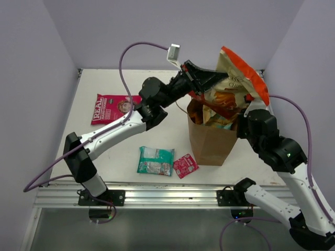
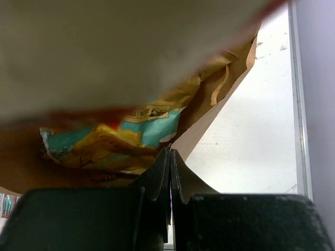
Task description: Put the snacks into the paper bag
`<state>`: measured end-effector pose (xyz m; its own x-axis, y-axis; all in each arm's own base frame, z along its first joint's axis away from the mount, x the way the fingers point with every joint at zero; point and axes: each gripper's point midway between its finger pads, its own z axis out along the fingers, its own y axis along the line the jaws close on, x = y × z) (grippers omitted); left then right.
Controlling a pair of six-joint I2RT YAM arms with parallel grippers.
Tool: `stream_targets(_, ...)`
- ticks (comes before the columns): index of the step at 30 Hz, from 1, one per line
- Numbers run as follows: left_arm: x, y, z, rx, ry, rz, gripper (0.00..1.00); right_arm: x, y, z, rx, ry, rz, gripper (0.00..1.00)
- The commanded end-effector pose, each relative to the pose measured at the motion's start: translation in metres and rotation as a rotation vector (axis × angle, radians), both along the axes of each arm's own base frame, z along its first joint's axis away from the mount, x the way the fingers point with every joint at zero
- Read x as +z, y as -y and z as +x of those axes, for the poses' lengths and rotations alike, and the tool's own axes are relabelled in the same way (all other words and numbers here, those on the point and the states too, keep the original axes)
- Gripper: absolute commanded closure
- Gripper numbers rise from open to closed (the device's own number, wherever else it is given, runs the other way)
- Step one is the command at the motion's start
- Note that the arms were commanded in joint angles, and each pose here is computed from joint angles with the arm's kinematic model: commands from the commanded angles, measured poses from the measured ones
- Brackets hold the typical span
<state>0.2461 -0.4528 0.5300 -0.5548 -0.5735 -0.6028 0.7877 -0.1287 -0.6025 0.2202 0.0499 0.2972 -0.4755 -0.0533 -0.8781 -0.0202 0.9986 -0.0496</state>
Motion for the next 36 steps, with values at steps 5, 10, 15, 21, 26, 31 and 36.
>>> stream_targets(5,-0.092,0.017,-0.047,-0.099,-0.166,0.163,1.0,0.007,-0.013,0.005,0.057,0.01,0.015,1.0)
stream_targets(10,-0.146,0.019,-0.047,-0.086,-0.235,0.259,1.0,0.009,-0.013,0.004,0.059,0.013,0.024,1.0)
stream_targets(15,-0.179,0.012,-0.036,-0.006,-0.304,0.357,1.0,0.011,-0.011,0.002,0.053,0.016,0.027,1.0)
stream_targets(21,-0.152,-0.028,-0.016,0.24,-0.251,0.436,1.0,0.011,-0.01,0.002,0.048,0.011,0.02,1.0)
stream_targets(26,-0.172,-0.046,-0.003,0.356,-0.232,0.626,1.0,0.012,-0.014,0.005,0.055,0.012,0.031,1.0)
stream_targets(31,-0.219,-0.027,-0.005,0.277,-0.263,0.77,1.0,0.015,-0.015,0.005,0.058,0.016,0.038,1.0)
stream_targets(36,-0.276,-0.019,0.006,0.297,-0.282,0.914,1.0,0.021,-0.012,0.002,0.05,0.029,0.04,1.0)
